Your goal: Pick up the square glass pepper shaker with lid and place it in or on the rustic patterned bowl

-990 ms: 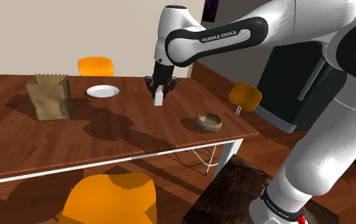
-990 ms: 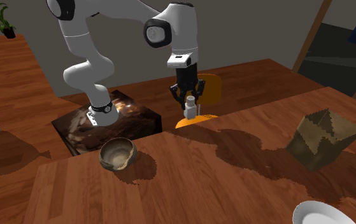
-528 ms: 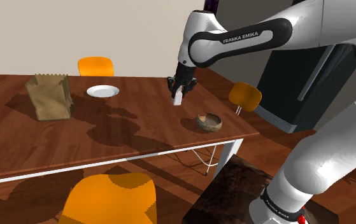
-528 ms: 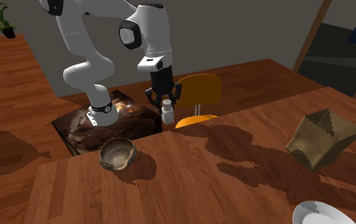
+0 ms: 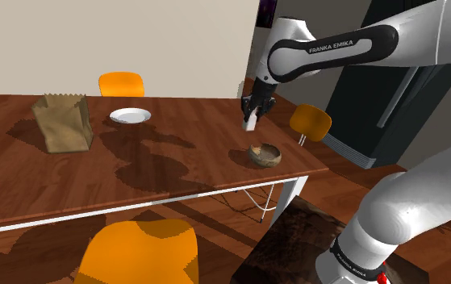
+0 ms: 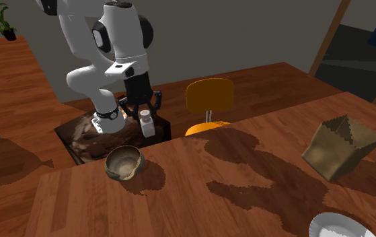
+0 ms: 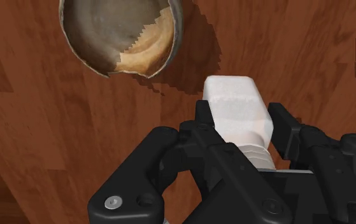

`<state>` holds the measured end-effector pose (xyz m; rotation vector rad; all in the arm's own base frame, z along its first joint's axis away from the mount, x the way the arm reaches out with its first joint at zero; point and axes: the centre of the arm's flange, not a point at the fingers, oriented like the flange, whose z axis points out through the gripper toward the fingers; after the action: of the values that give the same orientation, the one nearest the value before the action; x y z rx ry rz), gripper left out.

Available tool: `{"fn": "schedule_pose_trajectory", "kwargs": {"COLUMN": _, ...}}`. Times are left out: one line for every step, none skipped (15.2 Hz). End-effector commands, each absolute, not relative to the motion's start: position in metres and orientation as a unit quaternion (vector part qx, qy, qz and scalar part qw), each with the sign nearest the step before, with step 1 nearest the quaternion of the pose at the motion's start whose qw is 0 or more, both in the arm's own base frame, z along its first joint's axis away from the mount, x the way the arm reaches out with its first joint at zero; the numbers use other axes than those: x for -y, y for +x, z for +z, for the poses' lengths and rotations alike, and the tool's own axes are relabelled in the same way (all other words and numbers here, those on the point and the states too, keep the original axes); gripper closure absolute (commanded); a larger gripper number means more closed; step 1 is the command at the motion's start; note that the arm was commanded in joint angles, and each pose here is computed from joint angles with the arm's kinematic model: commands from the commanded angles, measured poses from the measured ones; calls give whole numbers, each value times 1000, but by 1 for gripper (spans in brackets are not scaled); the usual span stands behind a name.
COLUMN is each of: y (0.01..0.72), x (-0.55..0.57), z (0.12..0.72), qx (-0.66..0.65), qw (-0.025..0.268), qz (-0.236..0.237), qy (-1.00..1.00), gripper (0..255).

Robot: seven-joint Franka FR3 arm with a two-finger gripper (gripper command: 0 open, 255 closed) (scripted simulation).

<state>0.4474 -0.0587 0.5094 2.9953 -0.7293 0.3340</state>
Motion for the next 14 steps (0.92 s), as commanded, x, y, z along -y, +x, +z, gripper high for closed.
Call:
{"fn": "schedule_pose_trajectory", "kwargs": {"y": 429, "x": 78, "z": 509, "qx": 234, "qw": 20, "qz": 108, "qy": 966, "gripper": 255}}
{"fn": "schedule_pose_trajectory", "kwargs": {"y": 422, "x": 89, "z": 510, "qx": 234, "qw": 20, "qz": 108, "qy": 966, "gripper": 255}}
{"fn": "schedule_pose_trajectory", "kwargs": {"y": 415, "x": 100, "z": 510, "qx": 234, "qw": 20, "qz": 108, "qy": 966, "gripper": 255}}
{"fn": "schedule_pose_trajectory", "kwargs": {"y": 407, "x": 111, "z": 510, "qx": 234, "qw": 20, "qz": 108, "qy": 966, "gripper": 255}}
{"fn": "schedule_pose_trajectory", "kwargs": {"y": 400, "x": 122, "z": 511, "qx": 234, "qw": 20, "qz": 108, "qy": 966, "gripper": 255}}
{"fn": "schedule_pose_trajectory", "kwargs": {"y": 393, "x": 133, "z": 511, "qx": 234, "qw": 20, "qz": 108, "qy": 966, "gripper": 255}}
{"fn": "schedule_pose_trajectory", "kwargs": {"y": 386, "x": 144, "z": 512, "qx": 234, "qw": 20, "qz": 108, "qy": 966, "gripper": 255}}
{"fn": "schedule_pose_trajectory", "kwargs": {"y": 379, "x": 155, "z": 512, "qx": 234, "qw": 20, "qz": 108, "qy": 966, "gripper": 255}}
{"fn": "schedule_pose_trajectory", "kwargs": {"y": 373, "x": 164, "z": 512, "qx": 234, "qw": 20, "qz": 108, "qy": 966, "gripper": 255}}
{"fn": "schedule_pose_trajectory", "kwargs": {"y": 373, "x": 164, "z": 507, "qx": 234, "qw": 20, "qz": 108, "qy": 966, "gripper": 255}}
{"fn": "schedule_pose_trajectory", "kwargs": {"y": 373, "x": 164, "z": 502, "qx": 234, "qw": 20, "qz": 108, "qy": 966, "gripper": 255}}
{"fn": "schedule_pose_trajectory", "kwargs": {"y": 373, "x": 164, "z": 496, "qx": 234, "qw": 20, "qz": 108, "qy": 966, "gripper": 255}}
{"fn": "schedule_pose_trajectory", "kwargs": {"y": 373, "x": 164, "z": 491, "qx": 234, "qw": 20, "qz": 108, "qy": 966, "gripper": 255}}
{"fn": "schedule_pose_trajectory", "kwargs": {"y": 373, "x": 164, "z": 486, "qx": 234, "qw": 20, "qz": 108, "qy": 966, "gripper": 255}}
